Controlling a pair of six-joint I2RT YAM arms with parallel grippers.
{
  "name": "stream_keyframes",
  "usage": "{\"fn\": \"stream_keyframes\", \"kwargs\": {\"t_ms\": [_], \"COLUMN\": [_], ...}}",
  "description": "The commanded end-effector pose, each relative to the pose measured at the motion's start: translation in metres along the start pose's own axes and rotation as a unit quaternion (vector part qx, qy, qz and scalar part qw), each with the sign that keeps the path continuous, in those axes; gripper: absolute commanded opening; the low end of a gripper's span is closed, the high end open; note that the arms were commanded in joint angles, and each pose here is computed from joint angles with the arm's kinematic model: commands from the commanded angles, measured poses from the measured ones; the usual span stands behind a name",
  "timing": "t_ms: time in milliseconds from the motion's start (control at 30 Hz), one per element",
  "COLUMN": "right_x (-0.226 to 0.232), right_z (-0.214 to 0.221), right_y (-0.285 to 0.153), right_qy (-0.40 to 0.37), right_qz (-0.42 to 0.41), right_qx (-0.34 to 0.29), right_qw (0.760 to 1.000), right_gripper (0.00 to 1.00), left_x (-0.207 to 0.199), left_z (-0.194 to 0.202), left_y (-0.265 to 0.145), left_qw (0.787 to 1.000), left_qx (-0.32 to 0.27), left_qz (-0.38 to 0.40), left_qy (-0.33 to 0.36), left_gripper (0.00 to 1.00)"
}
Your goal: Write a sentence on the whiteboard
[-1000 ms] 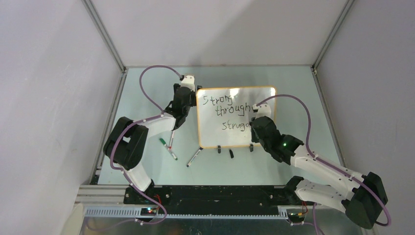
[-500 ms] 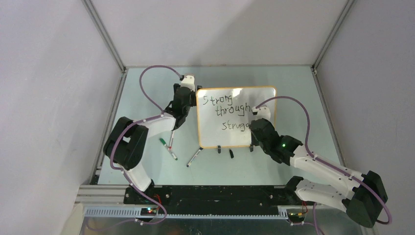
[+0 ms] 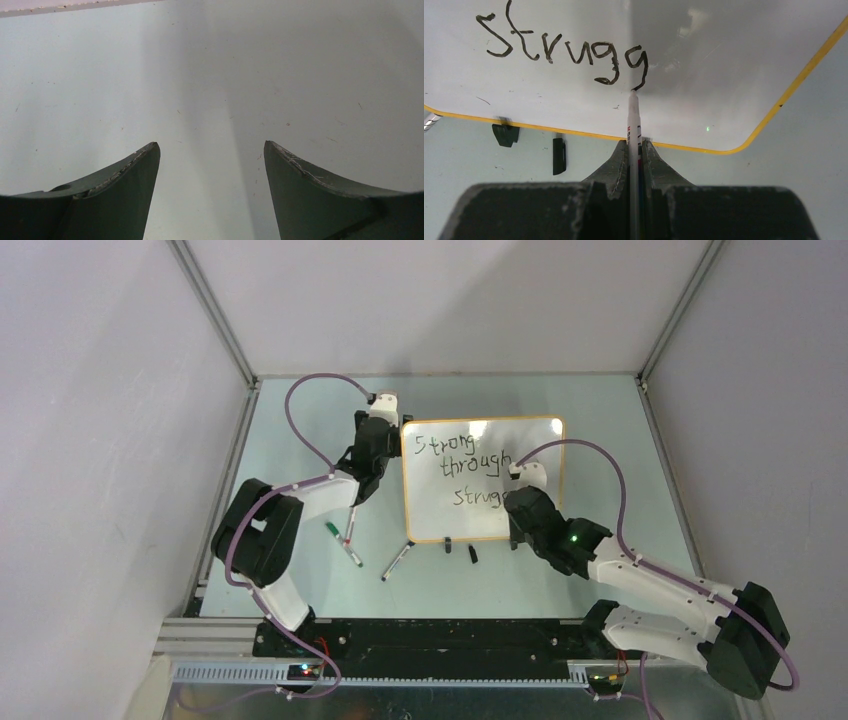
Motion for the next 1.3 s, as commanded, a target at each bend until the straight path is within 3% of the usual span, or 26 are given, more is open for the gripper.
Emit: {"fn": "stream_keyframes", "kwargs": {"t_ms": [0, 367, 667, 1267], "right_x": [0.002, 0.004, -0.016, -0.022], "right_z": [-0.01, -0.021, -0.041, -0.058], "right_y": [0.003, -0.007, -0.032, -0.014], "right_qy": [0.005, 0.007, 0.022, 0.028], "right_qz": [0.004, -0.017, -0.003, 0.018], "right_qx": [-0.024, -0.049, -0.109, -0.099], "right_qw": [1.0, 0.999, 0.994, 0.994], "right_gripper": [0.0, 0.0, 0.0, 0.0], "left_x": [-0.005, -0.005, -0.005, -0.005], "left_z": [-0.012, -0.013, -0.013, -0.013], "left_y": [-0.003, -0.003, -0.003, -0.003], "left_qw": [1.0, 1.0, 1.0, 1.0], "left_qx": [-0.024, -0.024, -0.024, -0.026], "left_qz": [0.012, 0.012, 0.012, 0.012], "left_qy": [-0.008, -0.008, -0.008, -0.008], "left_gripper": [0.82, 0.82, 0.82, 0.82]}}
Point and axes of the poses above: each gripper's point midway between its finger pads, its own y axis out along the fingers, its own x axis along the line the jaws close on, z = x × y, the point moved 5 cm from there along -y, back along the fingers, and after that the axes turned 6 degrees about -y, right-handed, at the moved point
